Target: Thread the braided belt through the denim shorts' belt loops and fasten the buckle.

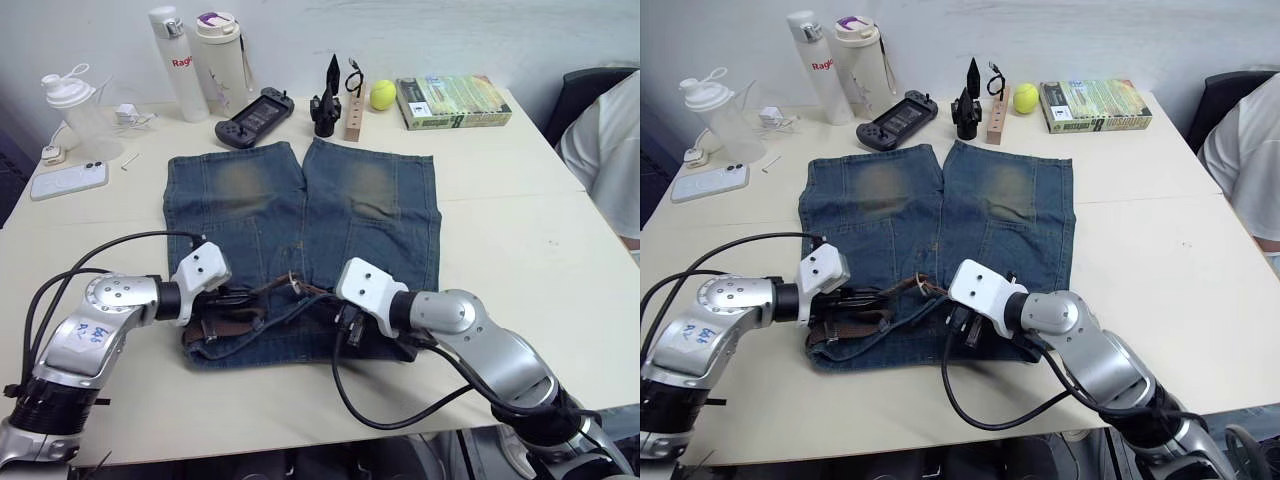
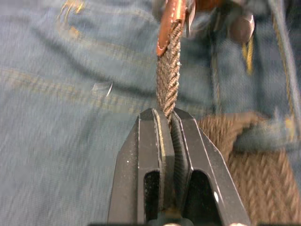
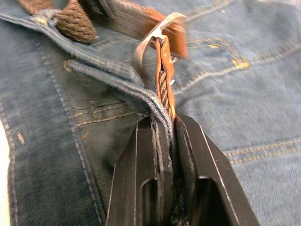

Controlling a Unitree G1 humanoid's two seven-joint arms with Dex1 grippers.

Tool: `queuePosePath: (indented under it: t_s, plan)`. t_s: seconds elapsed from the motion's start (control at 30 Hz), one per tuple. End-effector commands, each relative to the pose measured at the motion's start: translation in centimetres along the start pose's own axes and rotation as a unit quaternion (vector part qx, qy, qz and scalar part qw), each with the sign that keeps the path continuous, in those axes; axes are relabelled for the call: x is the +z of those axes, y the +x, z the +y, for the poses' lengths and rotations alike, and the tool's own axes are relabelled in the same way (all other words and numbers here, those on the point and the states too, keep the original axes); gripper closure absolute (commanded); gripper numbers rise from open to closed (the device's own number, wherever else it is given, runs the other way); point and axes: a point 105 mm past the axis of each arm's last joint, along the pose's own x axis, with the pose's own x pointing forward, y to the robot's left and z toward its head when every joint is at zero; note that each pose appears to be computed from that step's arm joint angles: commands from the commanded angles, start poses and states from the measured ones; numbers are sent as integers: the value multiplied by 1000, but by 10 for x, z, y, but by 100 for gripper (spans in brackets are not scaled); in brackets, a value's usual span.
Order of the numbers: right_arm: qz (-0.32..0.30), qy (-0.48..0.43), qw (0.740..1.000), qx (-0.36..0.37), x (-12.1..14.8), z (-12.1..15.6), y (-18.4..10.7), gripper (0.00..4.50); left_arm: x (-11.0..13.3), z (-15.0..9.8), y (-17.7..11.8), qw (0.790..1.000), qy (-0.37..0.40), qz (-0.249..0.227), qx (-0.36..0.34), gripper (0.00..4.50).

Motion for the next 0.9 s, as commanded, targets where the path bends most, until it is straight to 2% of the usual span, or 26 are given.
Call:
queuePosePath:
  t_s: [0.03, 0.2, 0.33, 0.47, 0.67, 0.9]
  plan:
    - [-30, -38, 999, 15, 15, 2, 3, 442, 10, -11, 7, 999, 25, -9, -27, 450]
    - [-39, -50, 998, 26, 16, 3, 12, 442, 13, -21, 9, 998, 30, -16, -46, 450]
    - [-37, -37, 998, 21, 10, 0, 14, 442, 7, -15, 1, 999, 23, -8, -32, 450]
    - [-30, -11, 999, 2, 3, -8, 14, 442, 0, -12, -14, 1000, 15, 2, -24, 450]
    - [-34, 16, 999, -34, 1, -22, 11, 442, -17, -23, -32, 999, -5, 25, -37, 450]
    - [-44, 41, 996, -63, 1, -34, 7, 442, -20, -26, -35, 999, -17, 22, -28, 450]
